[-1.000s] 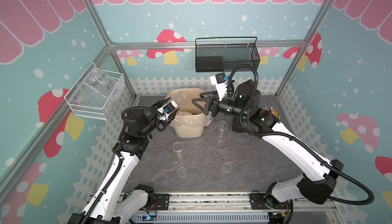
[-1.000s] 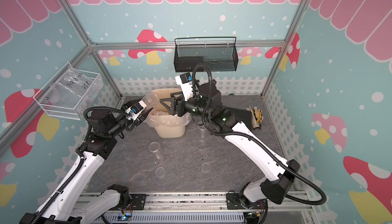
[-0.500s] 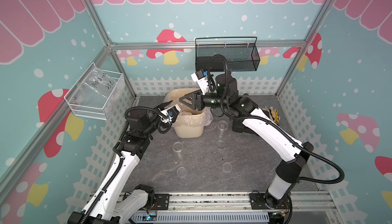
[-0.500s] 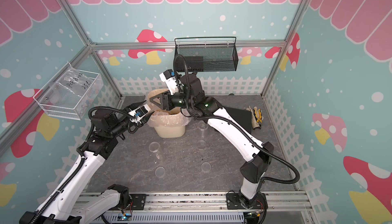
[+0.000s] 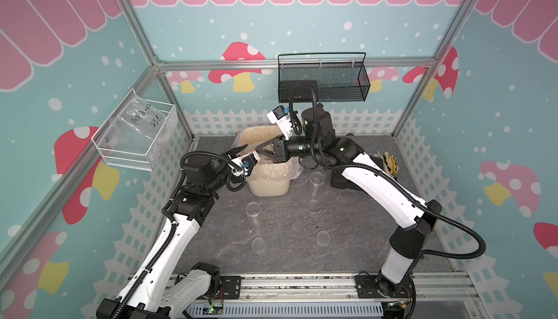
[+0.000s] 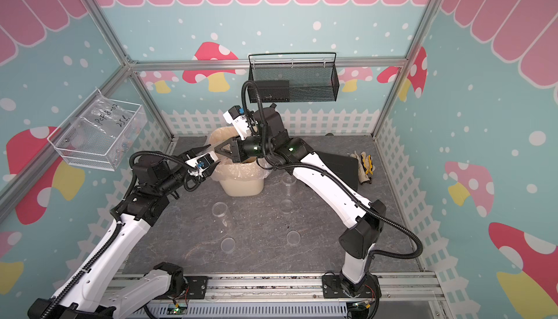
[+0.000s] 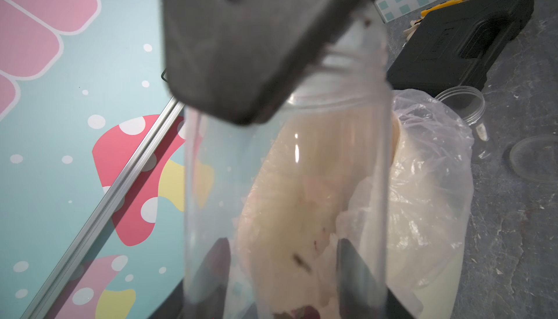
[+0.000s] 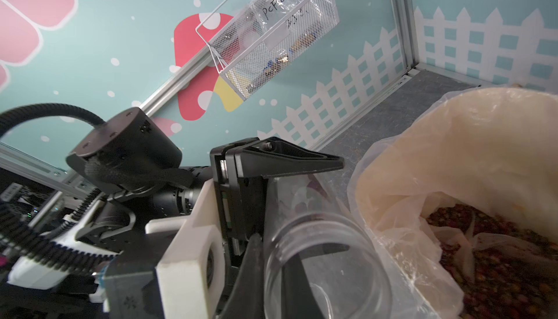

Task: Empty the moldy dried flower tea in the jars
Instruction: Pour the moldy dried flower tea into the trash bin.

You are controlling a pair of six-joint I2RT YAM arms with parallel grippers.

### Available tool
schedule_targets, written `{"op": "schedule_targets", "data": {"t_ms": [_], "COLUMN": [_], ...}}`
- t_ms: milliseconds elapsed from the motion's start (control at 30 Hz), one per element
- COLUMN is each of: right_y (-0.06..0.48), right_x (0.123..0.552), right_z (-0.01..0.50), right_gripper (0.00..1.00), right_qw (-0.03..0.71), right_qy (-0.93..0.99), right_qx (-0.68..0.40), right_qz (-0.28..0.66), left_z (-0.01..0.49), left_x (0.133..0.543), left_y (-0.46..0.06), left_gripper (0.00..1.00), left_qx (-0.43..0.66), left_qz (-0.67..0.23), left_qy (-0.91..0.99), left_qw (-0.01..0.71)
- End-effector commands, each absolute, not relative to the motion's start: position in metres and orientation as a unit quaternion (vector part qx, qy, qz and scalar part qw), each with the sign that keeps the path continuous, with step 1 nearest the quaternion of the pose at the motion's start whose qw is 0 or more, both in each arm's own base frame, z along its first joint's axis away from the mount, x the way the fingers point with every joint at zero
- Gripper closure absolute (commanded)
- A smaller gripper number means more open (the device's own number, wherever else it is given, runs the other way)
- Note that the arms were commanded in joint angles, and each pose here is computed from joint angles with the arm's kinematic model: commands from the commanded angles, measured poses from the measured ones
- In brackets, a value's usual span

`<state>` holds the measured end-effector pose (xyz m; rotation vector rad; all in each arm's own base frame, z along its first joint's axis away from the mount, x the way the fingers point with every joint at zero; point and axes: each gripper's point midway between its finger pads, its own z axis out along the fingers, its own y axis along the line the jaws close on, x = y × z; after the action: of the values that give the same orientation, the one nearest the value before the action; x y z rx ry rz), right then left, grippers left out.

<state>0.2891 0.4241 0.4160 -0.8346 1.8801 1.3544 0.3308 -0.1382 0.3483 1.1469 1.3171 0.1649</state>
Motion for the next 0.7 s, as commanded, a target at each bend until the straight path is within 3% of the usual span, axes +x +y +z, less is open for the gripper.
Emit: {"op": "schedule_targets", "data": {"t_ms": [0, 67, 167, 433, 500, 667], "right_y": [0.433, 0.433, 0.434, 0.435, 0.436, 0.441], "right_x": [0.287, 0.291, 0.295, 0.299, 0.299, 0.297], "right_z": [0.413, 0.416, 0.424, 0.435, 0.436, 0.432], "right_gripper": [0.98, 1.00, 1.00, 1.00, 1.00, 1.00], "right_qw": [0.340, 0.352, 0.371, 0.397, 0.396, 0.383], "right_qy": [0.712, 0.708, 0.699, 0.680, 0.677, 0.673], "right_qx": [-0.335, -0.335, -0.334, -0.342, -0.343, -0.348], "right_qz": [0.515, 0.513, 0.512, 0.513, 0.516, 0.528], "left_z": [0.358, 0.360, 0.368, 0.390, 0.395, 0.395], "left_x": [0.332, 0.332, 0.332, 0.335, 0.333, 0.333], "left_y": [-0.137, -0.137, -0.134, -0.122, -0.121, -0.125], "left_gripper": [1.00, 0.92, 0.67, 0.27, 0.22, 0.22], "left_qx": [0.494, 0.481, 0.456, 0.387, 0.377, 0.385], "left_qz": [0.074, 0.069, 0.065, 0.055, 0.049, 0.035], "left_qy": [0.580, 0.583, 0.582, 0.593, 0.591, 0.584], "left_qw": [0.643, 0.651, 0.670, 0.704, 0.711, 0.714]}}
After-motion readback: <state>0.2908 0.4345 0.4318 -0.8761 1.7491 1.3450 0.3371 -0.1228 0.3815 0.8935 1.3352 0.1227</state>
